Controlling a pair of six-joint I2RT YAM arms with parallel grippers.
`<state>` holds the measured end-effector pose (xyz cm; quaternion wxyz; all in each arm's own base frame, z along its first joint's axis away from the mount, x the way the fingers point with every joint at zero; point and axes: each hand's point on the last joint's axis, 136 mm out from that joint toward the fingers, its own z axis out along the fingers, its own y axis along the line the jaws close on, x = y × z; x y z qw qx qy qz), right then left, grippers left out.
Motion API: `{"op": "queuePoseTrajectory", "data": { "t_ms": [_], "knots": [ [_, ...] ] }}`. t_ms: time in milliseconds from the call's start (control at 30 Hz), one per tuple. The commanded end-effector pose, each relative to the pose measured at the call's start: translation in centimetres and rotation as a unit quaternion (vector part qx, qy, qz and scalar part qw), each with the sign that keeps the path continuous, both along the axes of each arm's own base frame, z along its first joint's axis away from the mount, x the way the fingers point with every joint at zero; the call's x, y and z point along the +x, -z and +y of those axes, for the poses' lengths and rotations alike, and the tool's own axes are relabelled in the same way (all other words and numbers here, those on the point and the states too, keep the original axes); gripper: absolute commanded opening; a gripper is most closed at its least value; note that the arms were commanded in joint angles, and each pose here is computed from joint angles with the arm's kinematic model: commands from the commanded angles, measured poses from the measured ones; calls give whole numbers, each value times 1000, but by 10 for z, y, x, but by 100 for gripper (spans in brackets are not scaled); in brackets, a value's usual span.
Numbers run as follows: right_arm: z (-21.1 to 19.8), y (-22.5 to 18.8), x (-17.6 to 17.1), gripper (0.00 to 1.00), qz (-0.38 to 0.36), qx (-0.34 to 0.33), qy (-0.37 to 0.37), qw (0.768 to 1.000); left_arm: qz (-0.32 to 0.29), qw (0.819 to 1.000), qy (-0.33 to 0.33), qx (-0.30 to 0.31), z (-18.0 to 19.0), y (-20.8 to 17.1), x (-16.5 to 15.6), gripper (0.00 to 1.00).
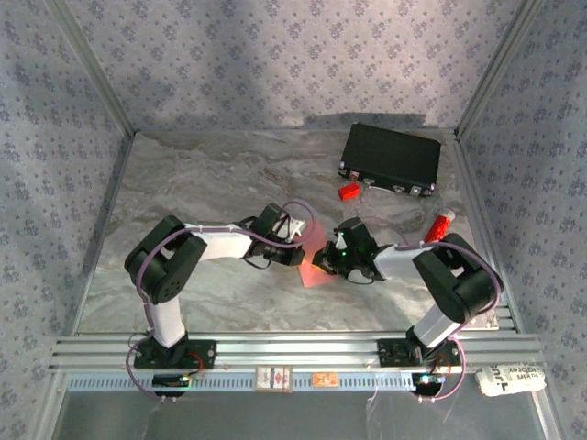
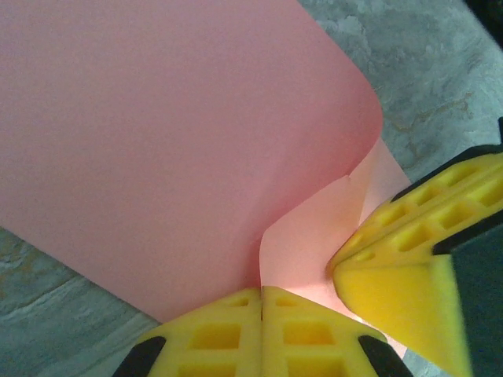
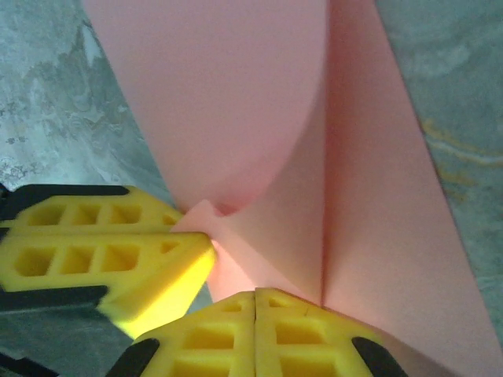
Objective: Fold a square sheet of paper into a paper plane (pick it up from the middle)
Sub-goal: Fold the triangle a second time at the center of the table.
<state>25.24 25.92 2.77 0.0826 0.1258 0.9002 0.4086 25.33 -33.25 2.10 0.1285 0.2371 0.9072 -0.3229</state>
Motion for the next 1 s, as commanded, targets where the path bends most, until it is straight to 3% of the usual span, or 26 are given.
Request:
{"op": "queuePoseTrajectory", "data": {
  "t_ms": [0, 400, 767, 967],
  "knots": [
    [-4, -20, 15, 7, -26, -4, -4, 1000, 29, 999, 4, 37, 12, 23, -10, 0],
    [-22, 25, 10, 6, 21, -29, 15, 999, 30, 999, 4, 38, 12, 23, -11, 0],
    [-19, -21, 34, 8, -27, 6, 11, 1000, 30, 999, 6, 41, 13, 23, -11, 0],
    [-32, 4, 35, 7, -1, -11, 25, 1000, 33, 999, 9, 41, 12, 24, -12, 0]
  ]
}}
